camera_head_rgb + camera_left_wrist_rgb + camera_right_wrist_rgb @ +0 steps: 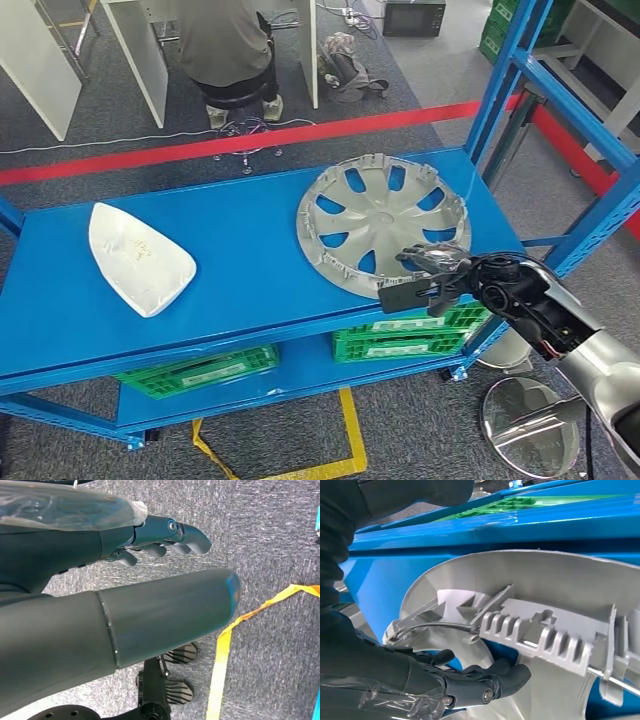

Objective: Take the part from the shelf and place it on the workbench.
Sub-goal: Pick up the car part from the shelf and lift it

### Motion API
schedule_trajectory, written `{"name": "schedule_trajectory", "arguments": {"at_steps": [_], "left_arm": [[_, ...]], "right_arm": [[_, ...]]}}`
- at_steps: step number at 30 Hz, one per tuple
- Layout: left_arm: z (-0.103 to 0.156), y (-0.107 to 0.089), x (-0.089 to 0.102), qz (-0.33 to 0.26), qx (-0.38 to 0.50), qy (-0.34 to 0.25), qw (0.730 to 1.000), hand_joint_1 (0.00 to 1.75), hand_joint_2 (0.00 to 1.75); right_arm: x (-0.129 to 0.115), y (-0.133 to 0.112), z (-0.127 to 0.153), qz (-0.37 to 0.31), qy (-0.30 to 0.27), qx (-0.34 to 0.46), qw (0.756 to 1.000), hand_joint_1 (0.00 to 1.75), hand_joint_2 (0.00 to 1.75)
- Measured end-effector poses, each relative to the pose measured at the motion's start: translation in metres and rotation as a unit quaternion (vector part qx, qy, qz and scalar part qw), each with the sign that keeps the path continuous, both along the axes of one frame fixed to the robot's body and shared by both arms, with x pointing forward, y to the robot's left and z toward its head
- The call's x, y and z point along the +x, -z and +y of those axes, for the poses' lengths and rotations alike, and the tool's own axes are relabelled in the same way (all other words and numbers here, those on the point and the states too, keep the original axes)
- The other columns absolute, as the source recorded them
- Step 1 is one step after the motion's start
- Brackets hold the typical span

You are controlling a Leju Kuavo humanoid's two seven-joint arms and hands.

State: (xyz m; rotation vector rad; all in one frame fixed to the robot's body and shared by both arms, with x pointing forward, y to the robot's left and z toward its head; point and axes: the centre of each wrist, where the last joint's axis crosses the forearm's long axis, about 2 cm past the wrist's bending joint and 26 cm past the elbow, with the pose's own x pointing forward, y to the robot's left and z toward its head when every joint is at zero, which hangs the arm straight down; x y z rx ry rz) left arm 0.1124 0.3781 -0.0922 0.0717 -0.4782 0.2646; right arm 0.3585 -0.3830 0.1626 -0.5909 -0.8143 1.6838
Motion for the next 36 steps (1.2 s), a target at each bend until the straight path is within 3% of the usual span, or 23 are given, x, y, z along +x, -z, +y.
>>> {"name": "schedule_trajectory", "arguments": {"at_steps": [14,28,36], "left_arm": [[0.0,-0.001,0.002,0.0,0.0,0.004,1.0,0.0,0.0],[-0.002,-0.001,0.006,-0.003,0.001,0.008,1.0,0.0,0.0],[-0.003,-0.001,0.006,-0.002,0.002,0.013,1.0,0.0,0.0]], "right_arm": [[0.006,0.002,0.005,-0.017,-0.02,-0.01,1.0,0.0,1.75],[0.007,0.013,0.052,-0.038,-0.065,-0.015,0.997,0.0,1.75],[0.004,0.019,0.061,-0.031,-0.074,-0.016,0.997,0.0,1.75]]}}
